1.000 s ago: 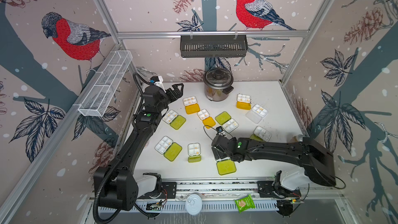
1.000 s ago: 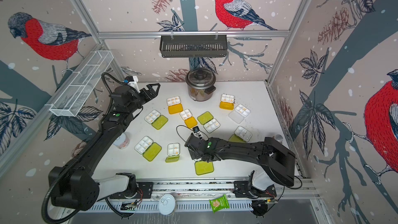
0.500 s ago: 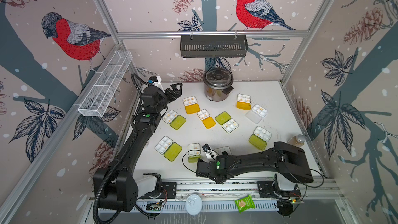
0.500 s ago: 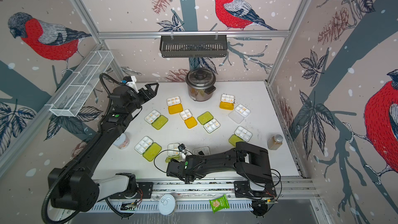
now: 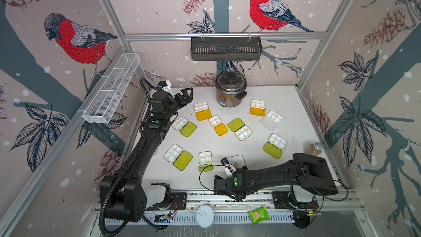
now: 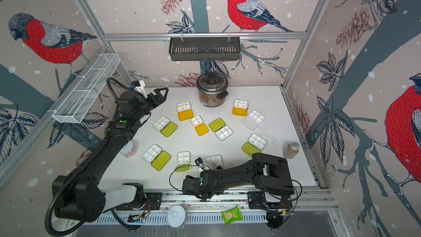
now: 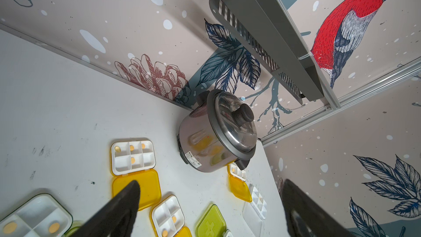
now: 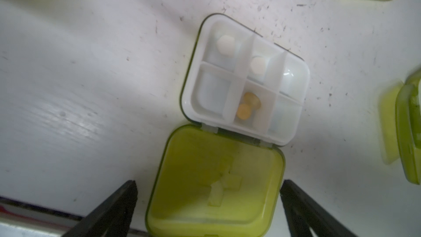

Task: Close pillboxes
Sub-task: Adjust the pillbox at the center of the board.

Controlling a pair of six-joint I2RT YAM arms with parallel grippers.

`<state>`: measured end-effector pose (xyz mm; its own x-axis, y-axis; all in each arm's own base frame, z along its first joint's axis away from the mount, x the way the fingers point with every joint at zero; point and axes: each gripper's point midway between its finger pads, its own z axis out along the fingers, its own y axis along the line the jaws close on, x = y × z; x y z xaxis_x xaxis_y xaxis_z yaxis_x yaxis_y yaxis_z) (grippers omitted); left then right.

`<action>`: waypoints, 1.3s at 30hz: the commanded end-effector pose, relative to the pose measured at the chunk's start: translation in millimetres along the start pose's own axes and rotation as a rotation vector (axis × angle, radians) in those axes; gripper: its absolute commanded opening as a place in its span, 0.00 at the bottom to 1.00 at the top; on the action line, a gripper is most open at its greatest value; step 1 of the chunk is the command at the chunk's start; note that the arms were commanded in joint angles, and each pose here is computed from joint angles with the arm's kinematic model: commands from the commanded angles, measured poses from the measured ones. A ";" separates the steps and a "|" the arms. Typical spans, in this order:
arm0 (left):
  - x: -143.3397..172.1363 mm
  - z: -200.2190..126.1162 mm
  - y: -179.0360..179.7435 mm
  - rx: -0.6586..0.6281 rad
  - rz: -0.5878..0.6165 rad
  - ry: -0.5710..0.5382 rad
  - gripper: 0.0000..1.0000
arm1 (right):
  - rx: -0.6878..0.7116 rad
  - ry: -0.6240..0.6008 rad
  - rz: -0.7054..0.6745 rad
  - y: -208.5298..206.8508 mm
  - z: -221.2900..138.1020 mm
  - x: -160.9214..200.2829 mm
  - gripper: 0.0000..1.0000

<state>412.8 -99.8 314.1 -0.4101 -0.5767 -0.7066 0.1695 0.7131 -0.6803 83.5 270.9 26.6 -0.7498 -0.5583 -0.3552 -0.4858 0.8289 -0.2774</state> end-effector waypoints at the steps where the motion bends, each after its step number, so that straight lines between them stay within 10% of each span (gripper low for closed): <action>1: -3.5 1.1 -5.5 0.030 0.000 -0.009 0.95 | 0.040 0.033 0.018 -17.6 0.4 10.9 1.00; 39: 33.6 16.0 -34.2 0.174 0.000 0.130 0.91 | -0.113 0.024 0.341 -116.0 -7.7 -26.7 0.97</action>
<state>410.8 -142.8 293.8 -0.5335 -0.5080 -0.6762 0.2507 0.6686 -0.7001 158.4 191.1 66.9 -0.8758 -0.2461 -0.4153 -0.2491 0.9673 -0.0479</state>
